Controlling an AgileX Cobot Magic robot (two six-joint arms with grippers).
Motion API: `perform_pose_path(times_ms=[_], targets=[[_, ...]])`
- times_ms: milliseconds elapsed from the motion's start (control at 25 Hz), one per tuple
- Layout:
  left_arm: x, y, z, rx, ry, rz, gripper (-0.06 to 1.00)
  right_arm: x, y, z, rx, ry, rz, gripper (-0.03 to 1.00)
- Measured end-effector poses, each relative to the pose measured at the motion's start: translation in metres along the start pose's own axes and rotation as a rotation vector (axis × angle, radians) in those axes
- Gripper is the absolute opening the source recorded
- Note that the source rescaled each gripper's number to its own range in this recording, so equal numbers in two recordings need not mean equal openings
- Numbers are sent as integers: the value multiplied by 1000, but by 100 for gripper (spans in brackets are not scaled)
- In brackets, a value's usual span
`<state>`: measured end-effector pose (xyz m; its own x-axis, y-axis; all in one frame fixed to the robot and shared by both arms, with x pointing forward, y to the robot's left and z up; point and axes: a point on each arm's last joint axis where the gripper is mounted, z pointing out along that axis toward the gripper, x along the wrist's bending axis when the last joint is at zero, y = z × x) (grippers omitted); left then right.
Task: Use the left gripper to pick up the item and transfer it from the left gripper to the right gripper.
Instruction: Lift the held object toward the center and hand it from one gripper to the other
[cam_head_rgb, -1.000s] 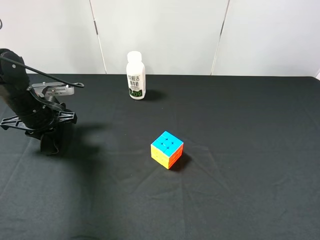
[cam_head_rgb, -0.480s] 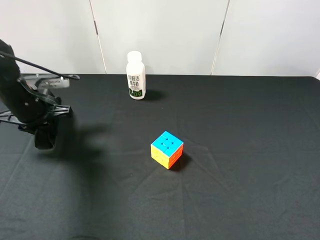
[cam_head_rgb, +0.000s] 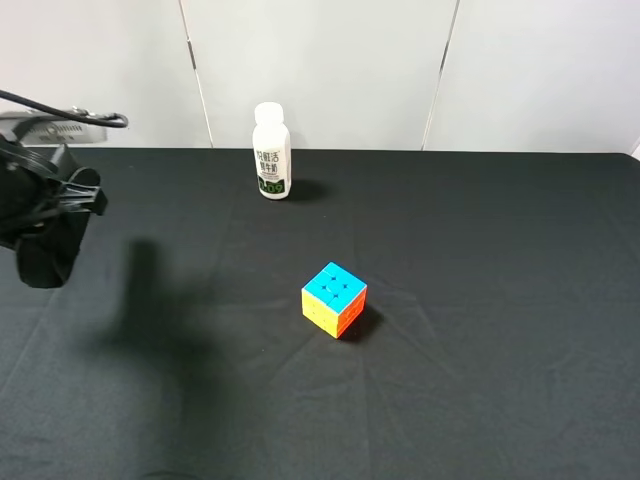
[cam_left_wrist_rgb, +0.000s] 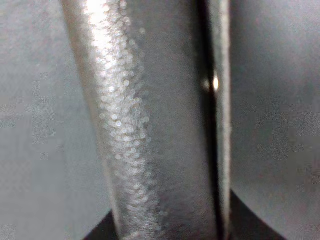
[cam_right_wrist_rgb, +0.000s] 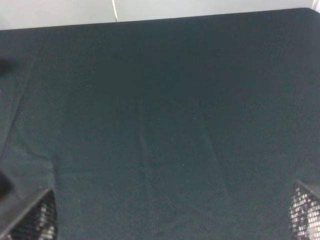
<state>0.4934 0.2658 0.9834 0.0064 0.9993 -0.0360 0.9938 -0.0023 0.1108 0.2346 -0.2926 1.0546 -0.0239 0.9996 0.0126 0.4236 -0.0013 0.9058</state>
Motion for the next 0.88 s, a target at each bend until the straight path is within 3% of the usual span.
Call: perform_pose_path(times_ms=[640,880], targets=[[2,-32,-47,98,-14,226,1,0,0,0,0,0,0,100],[-8,-26,-60,64,-112,295,1,0,0,0,0,0,0,100]])
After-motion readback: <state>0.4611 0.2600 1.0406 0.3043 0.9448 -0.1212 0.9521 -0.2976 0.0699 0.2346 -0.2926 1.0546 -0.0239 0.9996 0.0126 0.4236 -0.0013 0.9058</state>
